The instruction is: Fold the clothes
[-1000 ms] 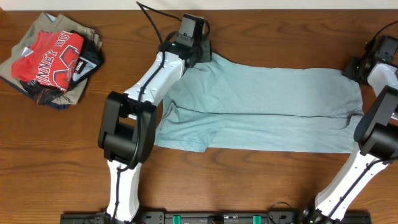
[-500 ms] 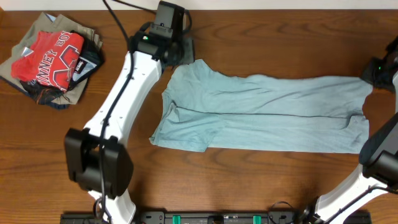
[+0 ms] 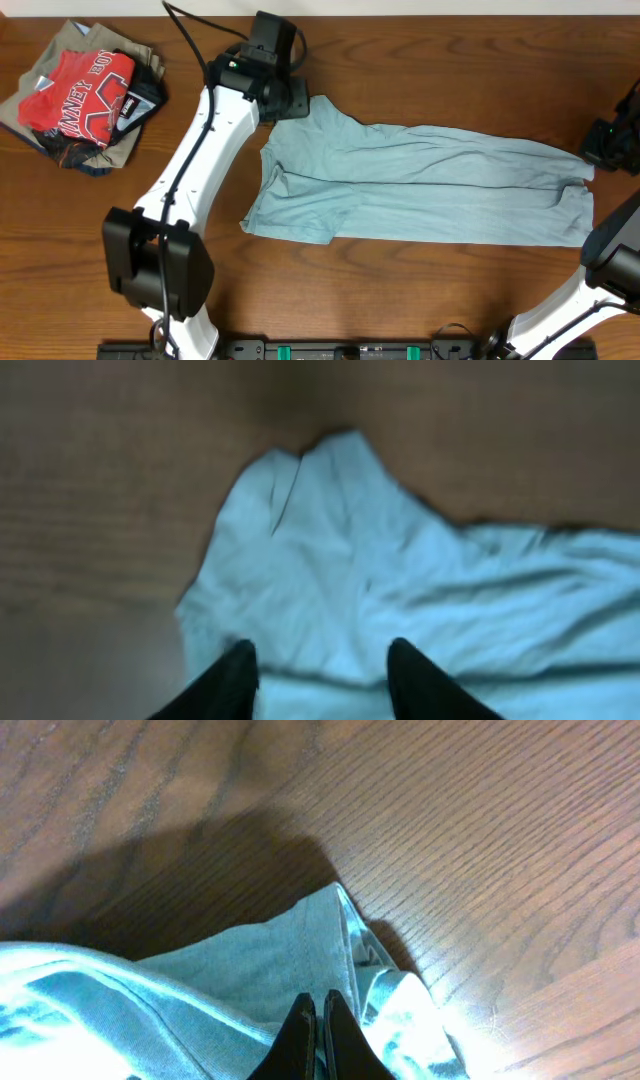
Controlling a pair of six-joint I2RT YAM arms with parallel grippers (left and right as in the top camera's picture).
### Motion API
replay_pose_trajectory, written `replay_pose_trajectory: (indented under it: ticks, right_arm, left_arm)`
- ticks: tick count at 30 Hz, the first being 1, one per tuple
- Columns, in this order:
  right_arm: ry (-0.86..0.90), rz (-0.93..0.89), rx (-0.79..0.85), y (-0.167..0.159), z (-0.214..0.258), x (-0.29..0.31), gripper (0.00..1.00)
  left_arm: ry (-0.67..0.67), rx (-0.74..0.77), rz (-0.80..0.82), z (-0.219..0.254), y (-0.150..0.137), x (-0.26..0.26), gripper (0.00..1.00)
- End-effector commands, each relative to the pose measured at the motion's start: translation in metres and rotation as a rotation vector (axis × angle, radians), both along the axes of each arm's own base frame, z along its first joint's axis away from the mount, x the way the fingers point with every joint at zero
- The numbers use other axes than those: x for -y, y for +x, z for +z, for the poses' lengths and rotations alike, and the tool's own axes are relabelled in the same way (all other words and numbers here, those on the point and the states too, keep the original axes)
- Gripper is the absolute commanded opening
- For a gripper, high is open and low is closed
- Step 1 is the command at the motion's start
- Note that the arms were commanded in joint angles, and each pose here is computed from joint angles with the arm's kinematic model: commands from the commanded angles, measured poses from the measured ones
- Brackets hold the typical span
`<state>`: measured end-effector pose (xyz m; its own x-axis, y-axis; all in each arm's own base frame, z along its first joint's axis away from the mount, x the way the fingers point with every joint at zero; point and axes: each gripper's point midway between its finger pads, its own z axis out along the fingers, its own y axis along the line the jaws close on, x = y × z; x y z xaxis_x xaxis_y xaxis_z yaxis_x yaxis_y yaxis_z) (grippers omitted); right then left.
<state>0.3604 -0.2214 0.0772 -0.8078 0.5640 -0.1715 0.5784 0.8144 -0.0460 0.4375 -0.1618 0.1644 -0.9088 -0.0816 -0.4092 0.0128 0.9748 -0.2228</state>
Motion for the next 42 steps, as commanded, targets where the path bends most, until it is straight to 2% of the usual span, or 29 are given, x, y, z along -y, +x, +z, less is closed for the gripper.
replay_pose_trajectory:
  ticks: [1, 11, 22, 30, 35, 38, 42]
  right_arm:
    - [0.006, 0.023, 0.003, 0.001, 0.004, -0.006, 0.02]
    - [0.009, 0.028, 0.0, 0.001, 0.004, -0.008, 0.02]
    - [0.008, 0.028, 0.0, 0.001, 0.004, -0.008, 0.03]
    - [0.008, 0.028, 0.001, 0.002, 0.004, -0.008, 0.03]
    - [0.008, 0.028, 0.0, 0.001, 0.004, -0.008, 0.03]
    - [0.008, 0.028, 0.0, 0.001, 0.004, -0.008, 0.03]
    - [0.01, 0.028, -0.004, 0.0, 0.003, -0.008, 0.02]
  left_arm:
    - [0.008, -0.039, 0.0, -0.035, 0.01, 0.005, 0.46]
    - [-0.15, -0.074, -0.048, -0.103, 0.042, 0.046, 0.46]
    - [-0.16, -0.087, -0.022, -0.15, 0.057, 0.051, 0.46]
    - [-0.153, -0.102, -0.049, -0.168, 0.052, 0.065, 0.45]
    - [-0.164, -0.071, -0.067, -0.164, 0.055, 0.075, 0.3]
    - [-0.165, -0.067, -0.066, -0.164, 0.056, 0.075, 0.27]
    - [-0.166, -0.066, -0.067, -0.164, 0.056, 0.075, 0.15]
